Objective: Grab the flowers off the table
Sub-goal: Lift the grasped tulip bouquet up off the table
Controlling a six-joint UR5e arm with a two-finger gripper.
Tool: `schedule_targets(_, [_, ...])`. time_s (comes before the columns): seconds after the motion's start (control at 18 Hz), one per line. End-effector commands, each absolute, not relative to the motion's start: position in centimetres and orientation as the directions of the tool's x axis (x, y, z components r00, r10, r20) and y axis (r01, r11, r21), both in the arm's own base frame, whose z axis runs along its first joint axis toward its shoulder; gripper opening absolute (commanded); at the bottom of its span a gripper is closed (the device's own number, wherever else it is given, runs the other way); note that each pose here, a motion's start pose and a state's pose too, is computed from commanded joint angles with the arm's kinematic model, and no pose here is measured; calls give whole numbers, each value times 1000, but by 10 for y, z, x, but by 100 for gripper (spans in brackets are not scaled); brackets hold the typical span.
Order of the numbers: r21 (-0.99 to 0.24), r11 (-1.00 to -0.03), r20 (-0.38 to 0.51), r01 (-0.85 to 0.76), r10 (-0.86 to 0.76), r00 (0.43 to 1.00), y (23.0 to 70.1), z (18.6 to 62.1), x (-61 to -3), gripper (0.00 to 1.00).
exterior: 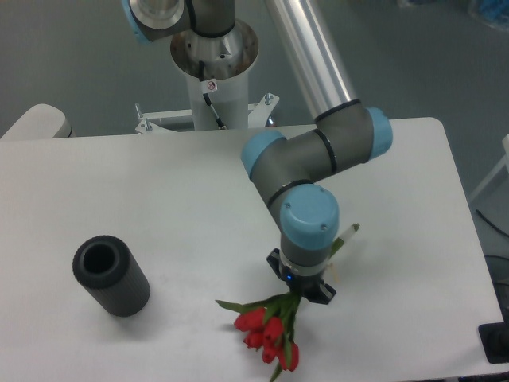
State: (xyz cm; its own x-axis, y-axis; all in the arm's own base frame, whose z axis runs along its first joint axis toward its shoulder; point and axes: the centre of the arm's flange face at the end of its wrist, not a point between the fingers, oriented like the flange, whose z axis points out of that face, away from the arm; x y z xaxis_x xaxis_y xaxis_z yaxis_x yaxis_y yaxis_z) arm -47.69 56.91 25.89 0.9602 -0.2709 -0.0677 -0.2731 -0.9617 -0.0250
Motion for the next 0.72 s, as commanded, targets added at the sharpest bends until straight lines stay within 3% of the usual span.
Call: schedule_targets(0.72, [1,-927,-32,-374,-374,927,561,256,-487,0])
